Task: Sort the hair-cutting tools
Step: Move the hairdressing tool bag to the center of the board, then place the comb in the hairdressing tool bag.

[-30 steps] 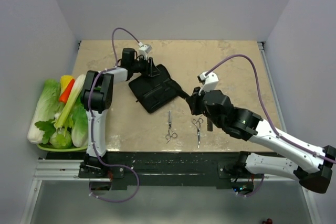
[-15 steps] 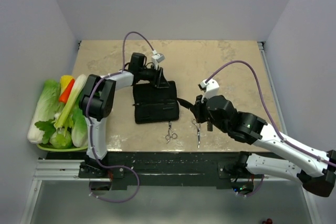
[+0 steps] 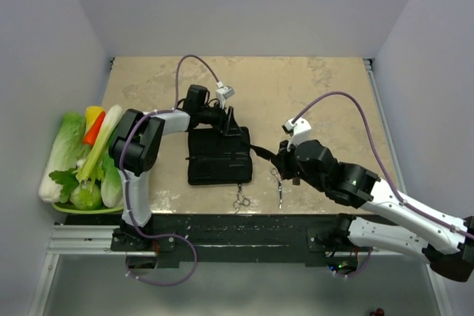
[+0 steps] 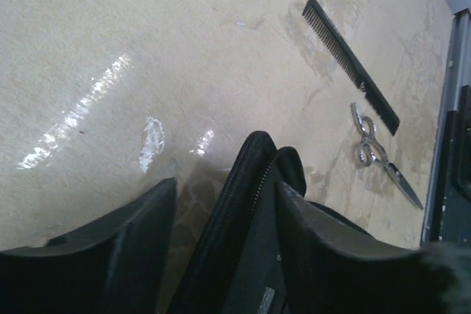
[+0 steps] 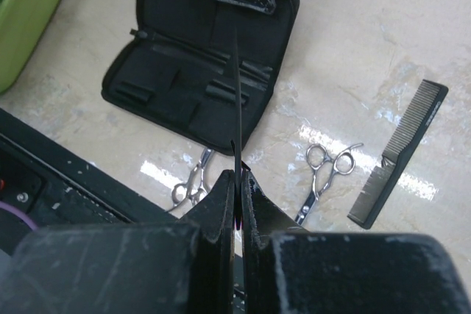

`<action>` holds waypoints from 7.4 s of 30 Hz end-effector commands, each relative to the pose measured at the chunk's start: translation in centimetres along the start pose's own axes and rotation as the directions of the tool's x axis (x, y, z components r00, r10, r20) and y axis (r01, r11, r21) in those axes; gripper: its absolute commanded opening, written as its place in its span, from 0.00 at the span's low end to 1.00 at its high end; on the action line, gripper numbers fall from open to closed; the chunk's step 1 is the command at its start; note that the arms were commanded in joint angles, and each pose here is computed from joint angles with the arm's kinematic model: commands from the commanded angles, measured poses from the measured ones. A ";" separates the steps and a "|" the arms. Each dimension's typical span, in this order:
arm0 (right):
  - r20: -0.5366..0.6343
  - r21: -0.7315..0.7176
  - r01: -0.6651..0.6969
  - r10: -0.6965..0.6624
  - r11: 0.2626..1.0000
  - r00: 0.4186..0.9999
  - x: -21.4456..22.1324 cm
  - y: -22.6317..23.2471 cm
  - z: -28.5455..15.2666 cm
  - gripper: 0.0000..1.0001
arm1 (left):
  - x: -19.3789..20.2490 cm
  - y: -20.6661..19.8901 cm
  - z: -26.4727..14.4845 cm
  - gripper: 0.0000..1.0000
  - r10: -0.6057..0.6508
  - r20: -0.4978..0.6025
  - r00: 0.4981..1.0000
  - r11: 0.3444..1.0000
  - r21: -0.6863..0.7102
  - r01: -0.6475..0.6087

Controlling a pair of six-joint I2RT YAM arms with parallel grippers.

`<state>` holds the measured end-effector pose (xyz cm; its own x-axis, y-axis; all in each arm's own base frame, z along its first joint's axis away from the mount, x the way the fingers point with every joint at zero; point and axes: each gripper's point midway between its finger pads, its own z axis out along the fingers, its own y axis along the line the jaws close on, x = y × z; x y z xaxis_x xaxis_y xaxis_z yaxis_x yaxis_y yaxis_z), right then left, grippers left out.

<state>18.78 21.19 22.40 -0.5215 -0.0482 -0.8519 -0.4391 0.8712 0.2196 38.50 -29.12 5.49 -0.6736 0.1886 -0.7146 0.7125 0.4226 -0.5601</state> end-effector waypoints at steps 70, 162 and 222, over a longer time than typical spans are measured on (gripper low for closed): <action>-0.027 -0.092 -0.055 0.052 0.994 0.998 -4.1 0.4 9.3 0.00 | 6.3 7.5 -16.6 0.80 -0.228 0.351 0.908 0.210 -0.893 0.397; -0.639 -0.160 -0.370 0.190 0.915 0.745 7.6 -4.7 27.0 0.00 | 7.2 4.1 -17.1 0.79 -0.131 0.401 0.907 0.289 -0.860 0.422; -0.280 0.316 -0.103 0.196 0.943 0.940 0.6 -11.6 9.2 0.81 | 4.8 1.9 -17.2 0.80 -0.102 0.432 0.896 0.351 -0.827 0.439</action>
<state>32.24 19.25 18.70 -0.7403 -0.0343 -0.6714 -0.2643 0.9332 0.2437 32.26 -11.31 5.13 -0.6544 -0.2211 -0.7232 -0.2245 0.9700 -0.0933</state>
